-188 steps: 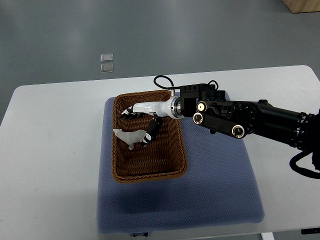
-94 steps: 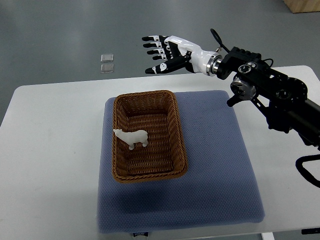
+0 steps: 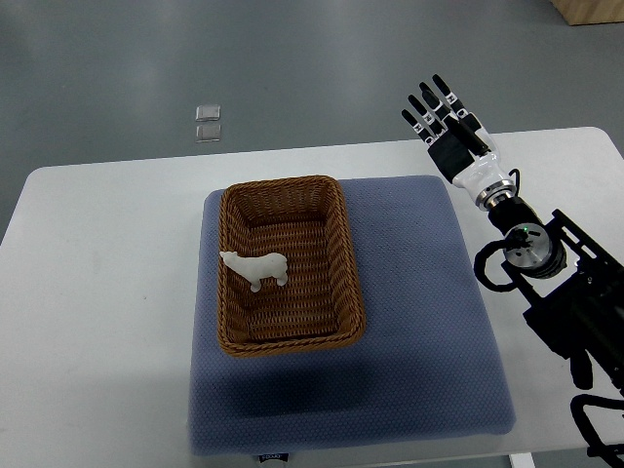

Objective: Place white bear in brown basket with right hand

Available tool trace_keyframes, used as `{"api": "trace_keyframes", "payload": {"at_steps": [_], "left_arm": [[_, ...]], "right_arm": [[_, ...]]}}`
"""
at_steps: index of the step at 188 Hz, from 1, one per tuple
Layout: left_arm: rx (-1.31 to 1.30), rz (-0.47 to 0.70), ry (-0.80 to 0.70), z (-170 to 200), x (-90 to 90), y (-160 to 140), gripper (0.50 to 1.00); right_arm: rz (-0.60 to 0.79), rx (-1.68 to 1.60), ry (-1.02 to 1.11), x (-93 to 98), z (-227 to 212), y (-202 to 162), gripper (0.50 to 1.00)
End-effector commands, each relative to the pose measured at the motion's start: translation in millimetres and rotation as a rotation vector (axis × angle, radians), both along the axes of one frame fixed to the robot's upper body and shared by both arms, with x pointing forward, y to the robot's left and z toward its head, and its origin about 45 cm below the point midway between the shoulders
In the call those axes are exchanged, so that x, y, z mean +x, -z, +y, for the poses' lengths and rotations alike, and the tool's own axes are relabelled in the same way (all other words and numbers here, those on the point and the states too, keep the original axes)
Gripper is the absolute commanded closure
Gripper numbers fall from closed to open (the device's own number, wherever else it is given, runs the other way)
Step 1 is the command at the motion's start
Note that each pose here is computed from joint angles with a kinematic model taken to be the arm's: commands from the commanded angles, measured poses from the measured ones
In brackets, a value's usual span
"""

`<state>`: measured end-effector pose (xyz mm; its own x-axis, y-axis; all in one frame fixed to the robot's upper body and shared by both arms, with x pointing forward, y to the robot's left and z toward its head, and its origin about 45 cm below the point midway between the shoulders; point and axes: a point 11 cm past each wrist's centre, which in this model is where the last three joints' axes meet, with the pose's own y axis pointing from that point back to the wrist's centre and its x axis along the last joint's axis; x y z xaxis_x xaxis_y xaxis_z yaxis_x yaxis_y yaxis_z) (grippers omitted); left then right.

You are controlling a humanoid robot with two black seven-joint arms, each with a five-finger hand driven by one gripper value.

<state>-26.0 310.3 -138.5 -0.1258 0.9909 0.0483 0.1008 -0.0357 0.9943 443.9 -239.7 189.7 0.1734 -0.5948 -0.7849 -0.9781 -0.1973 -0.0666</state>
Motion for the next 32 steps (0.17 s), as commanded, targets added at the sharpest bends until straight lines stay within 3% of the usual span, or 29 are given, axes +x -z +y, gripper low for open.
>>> {"api": "trace_keyframes", "payload": {"at_steps": [1, 32], "left_arm": [[0.0, 0.001, -0.002, 0.1, -0.3, 0.0, 0.5], [0.0, 0.001, -0.002, 0.1, -0.3, 0.0, 0.5]], "right_arm": [[0.012, 0.04, 0.008, -3.3, 3.0, 5.5, 0.579], [0.015, 0.052, 0.002, -3.8, 9.1, 6.8, 0.579]]}}
